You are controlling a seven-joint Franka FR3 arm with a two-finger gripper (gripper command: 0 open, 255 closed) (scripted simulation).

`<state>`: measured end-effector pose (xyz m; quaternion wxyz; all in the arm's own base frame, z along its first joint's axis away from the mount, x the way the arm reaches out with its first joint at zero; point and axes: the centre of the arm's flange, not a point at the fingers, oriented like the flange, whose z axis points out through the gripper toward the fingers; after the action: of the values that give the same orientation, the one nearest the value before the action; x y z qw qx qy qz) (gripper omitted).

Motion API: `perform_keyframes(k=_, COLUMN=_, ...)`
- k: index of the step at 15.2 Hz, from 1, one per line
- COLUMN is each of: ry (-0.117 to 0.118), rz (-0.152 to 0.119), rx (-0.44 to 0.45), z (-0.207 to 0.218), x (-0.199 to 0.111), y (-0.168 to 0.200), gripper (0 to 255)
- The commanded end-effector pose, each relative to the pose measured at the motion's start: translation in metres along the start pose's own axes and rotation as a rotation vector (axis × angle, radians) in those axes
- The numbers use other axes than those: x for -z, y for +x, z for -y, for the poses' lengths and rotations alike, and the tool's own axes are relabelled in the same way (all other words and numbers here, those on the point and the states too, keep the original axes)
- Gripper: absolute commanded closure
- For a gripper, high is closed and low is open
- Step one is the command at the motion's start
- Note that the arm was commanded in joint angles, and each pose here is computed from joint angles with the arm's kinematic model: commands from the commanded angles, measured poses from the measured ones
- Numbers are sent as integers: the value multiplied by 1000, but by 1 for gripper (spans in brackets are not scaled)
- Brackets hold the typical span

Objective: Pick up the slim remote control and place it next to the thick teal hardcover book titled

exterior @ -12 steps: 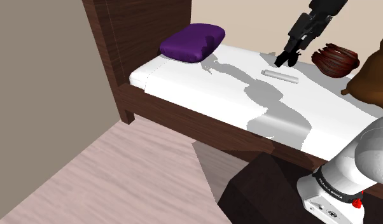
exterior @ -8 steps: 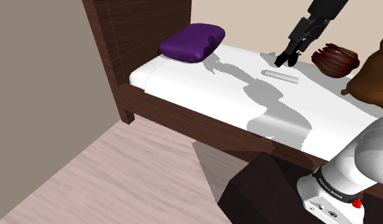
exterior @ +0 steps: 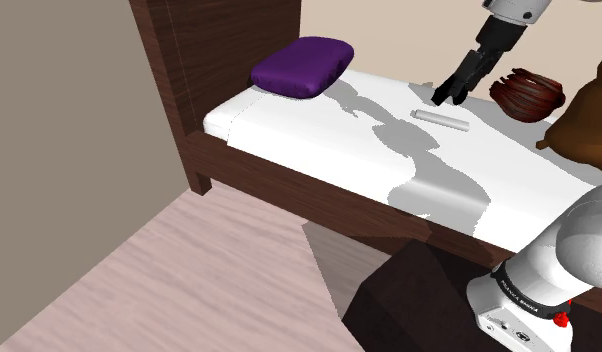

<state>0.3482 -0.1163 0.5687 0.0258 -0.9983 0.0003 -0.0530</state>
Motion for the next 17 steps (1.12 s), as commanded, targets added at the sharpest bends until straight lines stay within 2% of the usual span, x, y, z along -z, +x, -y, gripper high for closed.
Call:
perform_keyframes(k=1, ry=-2, rz=7, rx=20, z=-24, x=-12, y=4, gripper=0)
perform_keyframes(k=17, ry=-10, rz=65, rx=159, z=-202, x=-110, y=61, gripper=0)
